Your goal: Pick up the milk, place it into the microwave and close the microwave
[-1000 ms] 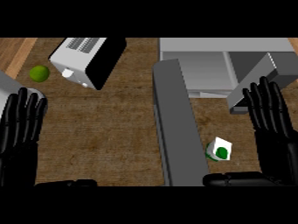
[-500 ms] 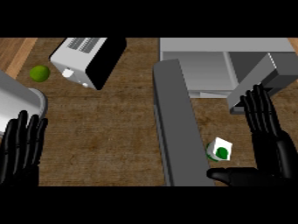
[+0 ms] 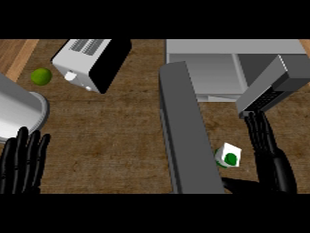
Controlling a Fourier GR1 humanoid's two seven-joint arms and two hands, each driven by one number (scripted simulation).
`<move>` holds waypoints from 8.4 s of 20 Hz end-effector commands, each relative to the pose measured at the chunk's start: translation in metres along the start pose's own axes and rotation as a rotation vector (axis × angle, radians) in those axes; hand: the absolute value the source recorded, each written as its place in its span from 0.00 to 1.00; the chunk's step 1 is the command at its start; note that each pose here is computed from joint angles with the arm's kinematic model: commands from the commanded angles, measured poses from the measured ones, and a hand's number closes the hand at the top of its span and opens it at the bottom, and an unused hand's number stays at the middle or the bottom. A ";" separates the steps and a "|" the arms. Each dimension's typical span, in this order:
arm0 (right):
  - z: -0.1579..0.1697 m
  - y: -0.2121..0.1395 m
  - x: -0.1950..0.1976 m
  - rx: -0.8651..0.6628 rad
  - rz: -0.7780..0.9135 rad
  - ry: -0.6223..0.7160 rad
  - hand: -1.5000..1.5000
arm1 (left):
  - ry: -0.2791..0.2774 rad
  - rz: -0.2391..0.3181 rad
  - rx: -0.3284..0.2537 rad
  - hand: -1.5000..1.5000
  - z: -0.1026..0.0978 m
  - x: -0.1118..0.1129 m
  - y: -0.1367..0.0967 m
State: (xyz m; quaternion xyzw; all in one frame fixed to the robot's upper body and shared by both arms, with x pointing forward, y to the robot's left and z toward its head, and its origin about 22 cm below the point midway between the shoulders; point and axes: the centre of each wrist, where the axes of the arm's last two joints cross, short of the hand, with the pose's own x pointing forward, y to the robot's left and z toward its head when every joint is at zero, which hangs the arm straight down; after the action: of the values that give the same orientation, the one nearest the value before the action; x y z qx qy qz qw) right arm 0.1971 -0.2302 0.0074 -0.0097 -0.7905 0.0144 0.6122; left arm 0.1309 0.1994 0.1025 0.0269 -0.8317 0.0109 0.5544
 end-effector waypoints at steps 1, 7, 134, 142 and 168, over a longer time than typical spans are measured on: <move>0.017 -0.016 -0.041 -0.008 0.027 0.020 0.00 | 0.011 0.008 0.010 0.00 0.007 0.009 -0.014; 0.013 -0.022 -0.072 -0.064 0.036 0.054 0.00 | -0.008 0.003 -0.004 0.00 0.015 0.021 -0.004; -0.231 -0.026 -0.043 -0.233 0.698 -0.143 0.00 | 0.049 -0.056 -0.082 0.00 0.026 -0.008 0.017; -0.238 -0.042 -0.031 -0.174 0.562 -0.137 0.00 | 0.057 -0.088 -0.059 0.00 0.027 -0.013 0.017; -0.129 -0.071 -0.119 0.013 0.201 0.055 0.00 | 0.086 -0.021 -0.050 0.00 0.036 -0.009 -0.008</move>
State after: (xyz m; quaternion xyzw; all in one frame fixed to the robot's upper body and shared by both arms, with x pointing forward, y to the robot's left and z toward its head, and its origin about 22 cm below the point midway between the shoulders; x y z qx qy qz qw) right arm 0.3827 -0.2762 -0.0455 -0.0915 -0.7893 0.0958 0.5996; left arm 0.1044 0.1946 0.0840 0.0226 -0.8103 -0.0185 0.5853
